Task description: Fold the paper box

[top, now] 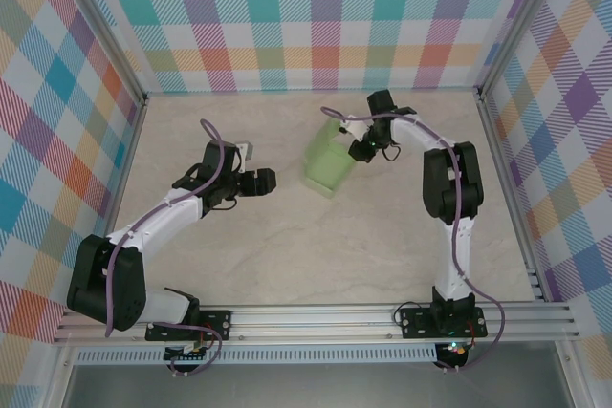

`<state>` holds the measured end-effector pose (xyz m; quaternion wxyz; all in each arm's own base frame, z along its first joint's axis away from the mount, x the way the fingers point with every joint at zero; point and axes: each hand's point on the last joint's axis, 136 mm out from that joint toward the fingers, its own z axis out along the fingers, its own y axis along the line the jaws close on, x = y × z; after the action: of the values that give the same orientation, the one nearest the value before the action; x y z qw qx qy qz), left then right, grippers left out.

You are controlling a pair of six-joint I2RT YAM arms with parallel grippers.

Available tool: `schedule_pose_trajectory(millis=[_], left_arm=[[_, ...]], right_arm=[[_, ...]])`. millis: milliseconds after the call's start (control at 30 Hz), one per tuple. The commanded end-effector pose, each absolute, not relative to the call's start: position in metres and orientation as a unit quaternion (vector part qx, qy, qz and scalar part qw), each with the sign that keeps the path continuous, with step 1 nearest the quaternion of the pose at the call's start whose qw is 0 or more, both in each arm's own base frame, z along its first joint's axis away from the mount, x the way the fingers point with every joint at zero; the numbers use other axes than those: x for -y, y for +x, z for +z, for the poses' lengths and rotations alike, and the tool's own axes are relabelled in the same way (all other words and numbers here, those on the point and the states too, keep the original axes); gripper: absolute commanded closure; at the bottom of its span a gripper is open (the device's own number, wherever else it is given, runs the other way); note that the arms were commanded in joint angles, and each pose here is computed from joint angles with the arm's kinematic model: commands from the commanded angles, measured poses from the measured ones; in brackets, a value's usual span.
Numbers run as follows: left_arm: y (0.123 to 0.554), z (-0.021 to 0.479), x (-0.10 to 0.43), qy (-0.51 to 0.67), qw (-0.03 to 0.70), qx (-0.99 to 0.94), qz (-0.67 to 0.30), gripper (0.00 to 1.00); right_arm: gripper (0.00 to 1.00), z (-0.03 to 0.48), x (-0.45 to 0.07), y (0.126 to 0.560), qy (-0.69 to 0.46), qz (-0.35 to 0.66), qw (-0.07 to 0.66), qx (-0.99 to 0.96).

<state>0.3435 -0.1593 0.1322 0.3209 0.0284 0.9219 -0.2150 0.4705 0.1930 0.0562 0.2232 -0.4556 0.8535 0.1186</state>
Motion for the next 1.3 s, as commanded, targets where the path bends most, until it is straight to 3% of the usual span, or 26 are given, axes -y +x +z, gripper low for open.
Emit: schedule_pose_trajectory(millis=[0, 300, 400, 467, 567, 667, 867, 933, 1067, 1267], left_arm=[[0.347, 0.144, 0.16, 0.022, 0.335, -0.917, -0.214, 0.16], [0.352, 0.135, 0.158, -0.001, 0.319, -0.925, -0.205, 0.16], [0.353, 0.132, 0.16, -0.005, 0.315, -0.925, -0.211, 0.16], [0.354, 0.129, 0.161, -0.008, 0.312, -0.926, -0.212, 0.16], [0.353, 0.126, 0.164, -0.006, 0.305, -0.927, -0.218, 0.16], [0.355, 0.124, 0.171, 0.0, 0.296, -0.926, -0.234, 0.16], [0.364, 0.111, 0.192, 0.016, 0.269, -0.923, -0.275, 0.16], [0.369, 0.11, 0.201, 0.025, 0.271, -0.917, -0.292, 0.17], [0.38, 0.105, 0.215, 0.04, 0.277, -0.908, -0.313, 0.17], [0.387, 0.096, 0.239, 0.076, 0.28, -0.891, -0.348, 0.18]], right_arm=[[0.85, 0.071, -0.192, 0.466, -0.387, 0.111, 0.24, -0.884], [0.82, 0.06, -0.178, 0.423, -0.132, 0.097, 0.194, -0.967], [0.74, 0.061, -0.196, 0.404, -0.092, 0.133, 0.188, -0.969], [0.6, 0.068, -0.208, 0.393, -0.063, 0.162, 0.19, -0.966], [0.49, 0.088, -0.215, 0.385, -0.018, 0.229, 0.205, -0.952], [0.47, 0.111, -0.207, 0.387, 0.01, 0.283, 0.218, -0.934], [0.57, 0.138, -0.185, 0.405, 0.033, 0.459, 0.238, -0.855], [0.61, 0.127, -0.173, 0.41, 0.054, 0.452, 0.218, -0.863], [0.79, 0.107, -0.17, 0.422, 0.075, 0.479, 0.171, -0.858], [0.81, 0.075, -0.184, 0.428, 0.094, 0.512, 0.11, -0.847]])
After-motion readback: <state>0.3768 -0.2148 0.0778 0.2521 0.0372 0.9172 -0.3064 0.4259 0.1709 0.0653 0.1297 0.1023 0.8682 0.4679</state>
